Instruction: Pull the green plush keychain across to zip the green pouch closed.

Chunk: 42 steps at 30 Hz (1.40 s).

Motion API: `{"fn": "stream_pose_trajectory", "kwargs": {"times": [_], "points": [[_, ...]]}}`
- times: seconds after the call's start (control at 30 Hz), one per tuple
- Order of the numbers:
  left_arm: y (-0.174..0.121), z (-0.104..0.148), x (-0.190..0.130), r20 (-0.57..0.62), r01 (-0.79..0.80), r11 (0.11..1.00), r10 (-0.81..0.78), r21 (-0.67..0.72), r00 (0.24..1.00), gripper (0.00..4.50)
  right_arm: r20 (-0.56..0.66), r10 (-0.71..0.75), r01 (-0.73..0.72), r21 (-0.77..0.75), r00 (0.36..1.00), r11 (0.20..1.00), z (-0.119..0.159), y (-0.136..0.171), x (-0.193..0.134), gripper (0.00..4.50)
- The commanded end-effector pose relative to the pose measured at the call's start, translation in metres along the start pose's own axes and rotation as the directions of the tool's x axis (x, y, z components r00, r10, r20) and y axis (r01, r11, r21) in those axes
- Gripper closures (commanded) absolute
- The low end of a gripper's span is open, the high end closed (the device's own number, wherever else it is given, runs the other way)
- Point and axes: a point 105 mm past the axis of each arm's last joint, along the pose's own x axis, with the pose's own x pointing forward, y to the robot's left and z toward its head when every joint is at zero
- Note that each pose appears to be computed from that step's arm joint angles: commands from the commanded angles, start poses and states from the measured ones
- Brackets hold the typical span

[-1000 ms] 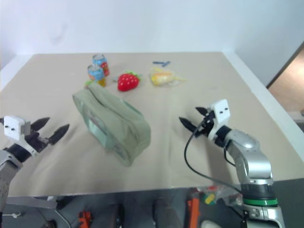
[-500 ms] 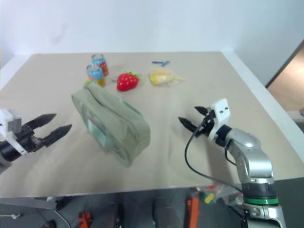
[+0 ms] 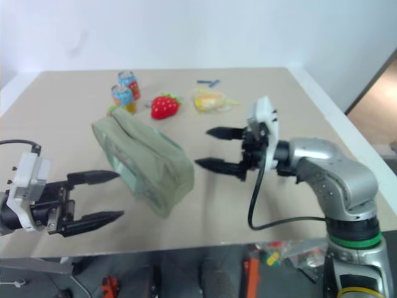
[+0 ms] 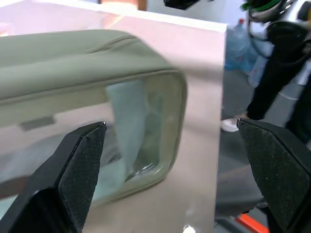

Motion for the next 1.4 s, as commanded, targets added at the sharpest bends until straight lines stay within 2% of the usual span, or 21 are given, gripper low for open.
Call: {"fn": "stream_pose_trajectory", "kwargs": {"times": [0.03,0.13,0.17,0.23,0.33,0.57,0.6,0.8,0.87,1.03,1.17,1.37,1.4], "points": [[-0.006,0.003,0.007,0.008,0.029,0.999,-0.029,0.019,1.0,0.05,0.007,-0.042,0.042,-0.011,0.999,0.999,-0.001,-0.007,0.011,0.0],[-0.005,0.002,0.01,0.007,0.029,0.999,-0.029,0.022,1.0,0.05,0.013,-0.066,0.066,0.01,0.998,0.998,-0.008,-0.013,0.015,0.0],[-0.004,0.002,0.01,0.007,0.028,0.999,-0.028,0.023,1.0,0.01,0.016,-0.068,0.067,0.021,0.998,0.998,-0.009,-0.014,0.016,0.25],[-0.004,0.001,0.011,0.01,0.026,0.999,-0.026,0.024,1.0,0.0,0.021,-0.073,0.072,0.039,0.997,0.997,-0.012,-0.015,0.017,0.79],[-0.001,0.005,0.012,0.046,0.006,1.0,-0.006,0.012,0.999,0.0,0.023,-0.054,0.053,0.056,0.998,0.997,-0.013,-0.013,0.019,1.84],[-0.001,0.001,0.013,0.036,0.0,1.0,0.0,0.015,0.999,0.0,-0.002,0.049,-0.049,0.107,0.999,0.993,-0.017,0.005,0.023,4.27],[-0.001,0.002,0.013,0.04,-0.002,1.0,0.002,0.015,0.999,0.0,-0.007,0.06,-0.059,0.11,0.998,0.992,-0.017,0.006,0.024,4.49],[0.0,0.0,0.017,0.046,-0.004,1.0,0.003,0.02,0.999,0.0,-0.063,0.12,-0.117,0.053,0.991,0.992,-0.015,0.008,0.019,4.49],[0.0,-0.001,0.018,0.048,-0.002,1.0,0.001,0.022,0.999,0.0,-0.095,0.125,-0.127,-0.009,0.988,0.992,-0.008,-0.005,0.012,4.49],[0.002,-0.001,0.022,0.055,0.01,0.999,-0.011,0.031,0.998,0.0,-0.228,0.029,-0.094,-0.278,0.973,0.956,0.013,-0.073,-0.015,4.49],[0.001,-0.002,0.024,0.057,0.019,0.999,-0.021,0.035,0.998,0.0,-0.246,-0.021,-0.073,-0.363,0.969,0.929,0.024,-0.109,-0.022,4.49],[0.0,-0.002,0.026,0.064,0.009,0.999,-0.011,0.037,0.998,0.0,-0.258,0.021,-0.114,-0.35,0.966,0.93,0.017,-0.119,-0.021,4.49],[0.001,-0.001,0.026,0.063,0.004,0.999,-0.006,0.039,0.998,0.0,-0.257,0.027,-0.118,-0.346,0.966,0.931,0.015,-0.119,-0.021,3.99]]}}
